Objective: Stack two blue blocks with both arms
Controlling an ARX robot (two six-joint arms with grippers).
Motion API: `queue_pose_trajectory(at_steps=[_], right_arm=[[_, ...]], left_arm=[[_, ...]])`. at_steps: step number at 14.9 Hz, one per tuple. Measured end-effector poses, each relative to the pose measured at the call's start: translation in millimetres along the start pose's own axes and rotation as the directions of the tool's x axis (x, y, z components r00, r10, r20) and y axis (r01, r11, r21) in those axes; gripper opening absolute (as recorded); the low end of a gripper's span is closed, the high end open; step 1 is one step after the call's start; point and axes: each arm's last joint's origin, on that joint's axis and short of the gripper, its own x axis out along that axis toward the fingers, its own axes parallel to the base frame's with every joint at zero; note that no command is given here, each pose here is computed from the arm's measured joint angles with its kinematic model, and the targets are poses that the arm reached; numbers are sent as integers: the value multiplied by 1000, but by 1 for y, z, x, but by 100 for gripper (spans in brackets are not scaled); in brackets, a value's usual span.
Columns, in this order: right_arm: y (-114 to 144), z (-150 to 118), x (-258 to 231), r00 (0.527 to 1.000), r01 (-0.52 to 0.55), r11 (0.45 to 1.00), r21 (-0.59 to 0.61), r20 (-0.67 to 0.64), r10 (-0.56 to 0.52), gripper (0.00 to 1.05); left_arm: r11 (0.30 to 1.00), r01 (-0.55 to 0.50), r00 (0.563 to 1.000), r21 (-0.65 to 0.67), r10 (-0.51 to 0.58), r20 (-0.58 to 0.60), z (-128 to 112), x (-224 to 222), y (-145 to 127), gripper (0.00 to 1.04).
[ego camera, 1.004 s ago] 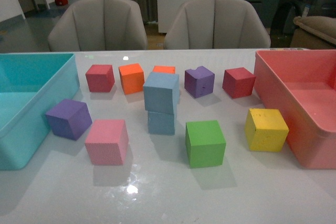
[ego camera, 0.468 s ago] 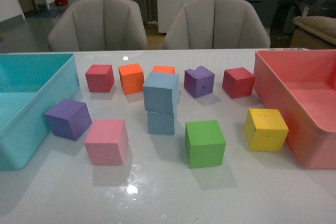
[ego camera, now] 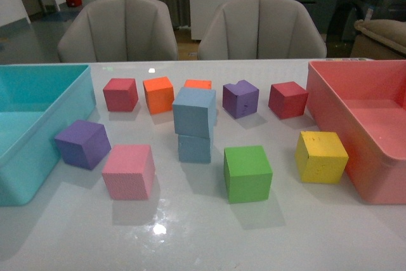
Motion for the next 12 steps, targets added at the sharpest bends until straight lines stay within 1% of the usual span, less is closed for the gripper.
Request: queue_pose_trajectory(at_steps=[12], right_arm=[[0,0,0,1000,0,1000,0,0,0,98]], left_arm=[[1000,0,1000,0,0,0,0,0,0,98]])
